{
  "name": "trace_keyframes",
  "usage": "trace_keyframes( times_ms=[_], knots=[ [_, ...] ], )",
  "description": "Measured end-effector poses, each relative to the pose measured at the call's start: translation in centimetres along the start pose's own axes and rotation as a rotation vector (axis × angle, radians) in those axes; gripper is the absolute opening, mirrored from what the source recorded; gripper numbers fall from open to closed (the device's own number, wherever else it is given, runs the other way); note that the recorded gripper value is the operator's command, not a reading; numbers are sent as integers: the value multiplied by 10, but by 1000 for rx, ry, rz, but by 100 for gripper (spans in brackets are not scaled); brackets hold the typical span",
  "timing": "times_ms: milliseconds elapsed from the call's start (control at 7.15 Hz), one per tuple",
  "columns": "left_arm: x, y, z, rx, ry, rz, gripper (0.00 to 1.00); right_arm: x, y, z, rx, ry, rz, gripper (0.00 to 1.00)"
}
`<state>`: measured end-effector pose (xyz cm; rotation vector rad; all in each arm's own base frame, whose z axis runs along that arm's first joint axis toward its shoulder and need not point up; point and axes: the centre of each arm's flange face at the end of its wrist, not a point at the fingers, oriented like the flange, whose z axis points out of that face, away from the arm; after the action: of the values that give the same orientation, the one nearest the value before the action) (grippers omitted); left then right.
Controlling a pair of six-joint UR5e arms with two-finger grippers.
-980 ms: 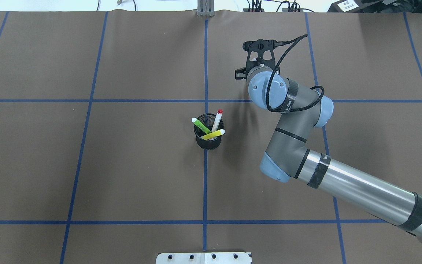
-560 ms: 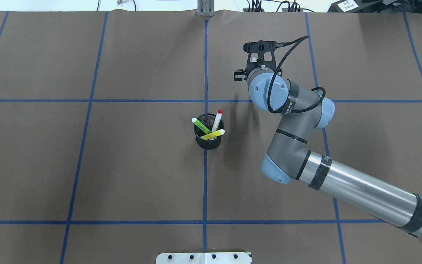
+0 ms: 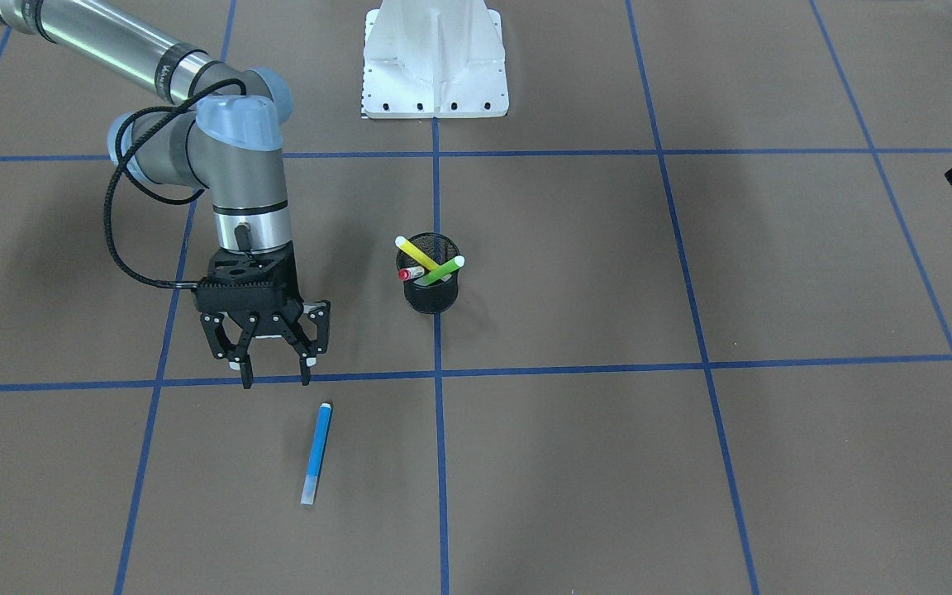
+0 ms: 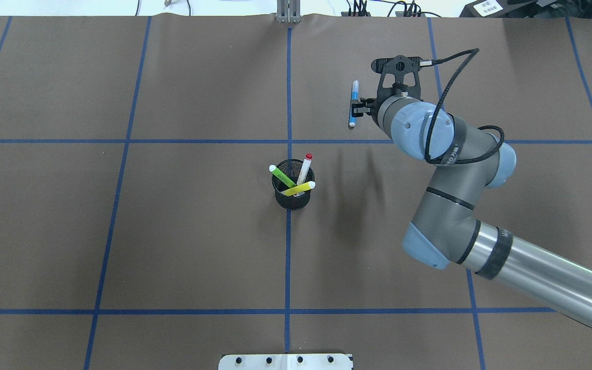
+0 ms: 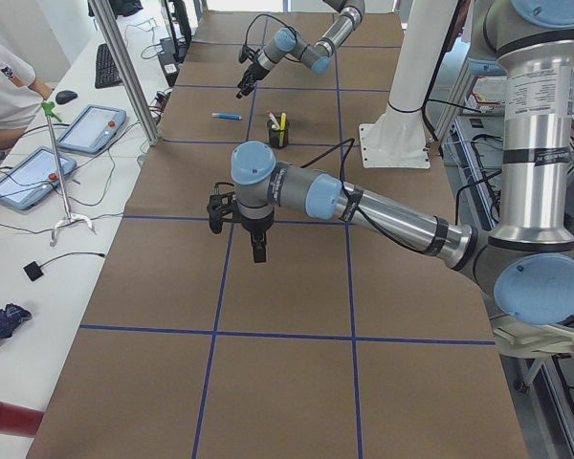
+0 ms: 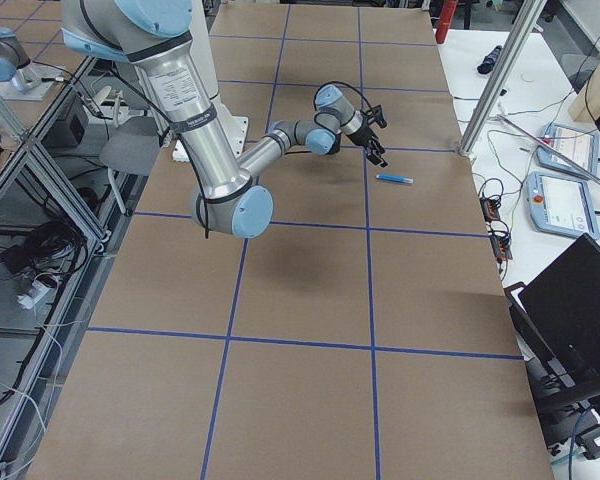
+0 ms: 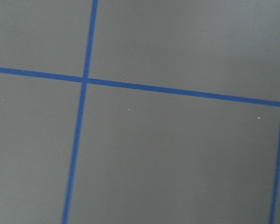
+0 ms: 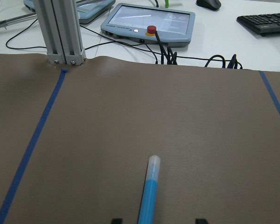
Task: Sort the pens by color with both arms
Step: 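Lay the blue marker on the table farther from the robot, release, then retract the right arm while the left arm moves toward the cup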
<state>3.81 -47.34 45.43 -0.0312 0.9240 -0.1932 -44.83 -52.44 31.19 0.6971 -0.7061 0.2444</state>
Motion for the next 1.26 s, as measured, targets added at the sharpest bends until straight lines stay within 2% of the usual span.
trace_keyframes(
  times_ms=[280, 420, 700, 840, 980, 1259],
  knots=[
    [120, 3, 20, -44, 42, -118, 100, 70, -2, -13, -92, -8, 35, 99],
    [179, 10, 33, -79, 59, -173, 99, 110, -10, -16, -159, -11, 55, 99],
    [297, 19, 68, -167, 74, -308, 99, 199, -32, -21, -287, -23, 40, 99],
    [343, 25, 83, -208, 72, -355, 99, 243, -38, -25, -332, -26, 17, 99],
    [375, 36, 97, -244, 68, -372, 99, 283, -41, -30, -368, -31, -3, 99],
    [422, 50, 116, -278, 92, -329, 99, 343, -42, -43, -438, -72, -19, 99]
  ],
)
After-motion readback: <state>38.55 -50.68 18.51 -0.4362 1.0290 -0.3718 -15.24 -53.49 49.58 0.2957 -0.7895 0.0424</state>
